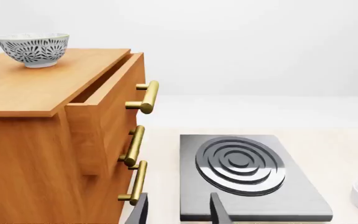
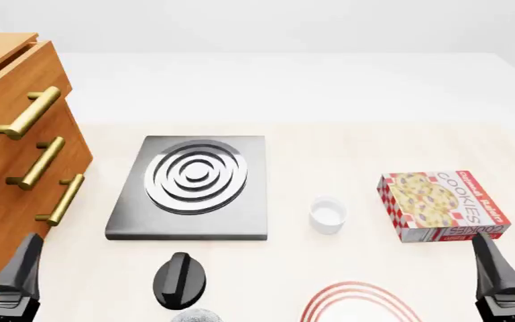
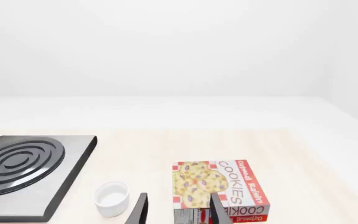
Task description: Pick the akita bowl on the wooden cabinet and place it on the plate.
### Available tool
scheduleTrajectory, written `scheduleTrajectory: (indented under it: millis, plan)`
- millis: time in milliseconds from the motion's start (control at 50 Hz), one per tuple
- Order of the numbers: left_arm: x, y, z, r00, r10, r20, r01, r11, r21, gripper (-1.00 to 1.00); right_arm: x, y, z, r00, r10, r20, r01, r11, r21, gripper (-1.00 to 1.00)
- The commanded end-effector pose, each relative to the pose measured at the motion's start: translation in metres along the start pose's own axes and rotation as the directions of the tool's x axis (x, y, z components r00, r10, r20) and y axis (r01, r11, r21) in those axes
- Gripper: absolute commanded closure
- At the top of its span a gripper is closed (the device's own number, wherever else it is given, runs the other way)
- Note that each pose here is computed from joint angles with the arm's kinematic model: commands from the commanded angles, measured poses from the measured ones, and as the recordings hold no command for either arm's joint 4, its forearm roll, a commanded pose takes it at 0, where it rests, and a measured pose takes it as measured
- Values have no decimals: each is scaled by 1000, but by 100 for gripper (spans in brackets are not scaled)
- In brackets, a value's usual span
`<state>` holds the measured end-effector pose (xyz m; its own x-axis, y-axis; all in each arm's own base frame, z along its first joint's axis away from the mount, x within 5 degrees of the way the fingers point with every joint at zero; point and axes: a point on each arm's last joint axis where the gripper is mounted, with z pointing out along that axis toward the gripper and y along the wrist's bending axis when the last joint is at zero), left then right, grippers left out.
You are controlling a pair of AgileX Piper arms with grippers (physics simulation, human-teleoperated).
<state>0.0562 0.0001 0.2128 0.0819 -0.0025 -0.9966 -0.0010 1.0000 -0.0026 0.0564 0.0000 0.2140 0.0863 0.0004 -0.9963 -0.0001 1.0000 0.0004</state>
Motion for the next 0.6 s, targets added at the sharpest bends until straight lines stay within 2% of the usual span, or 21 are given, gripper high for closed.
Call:
scheduleTrajectory:
  millis: [20,260,600]
  plan:
    - [-1,-1,0,1000,-11,2,11,1000,10,-100,-1,0,0,1000,2,-2,-2,1000,0,-100]
    - [-11,-1,-1,999,3,35,-4,1000,22,-100,0,0,0,1000,1,-1,-1,1000,-1,-100]
    - [-44,0,-7,997,-13,71,13,1000,3,-100,0,0,0,1000,1,-1,-1,1000,-1,-100]
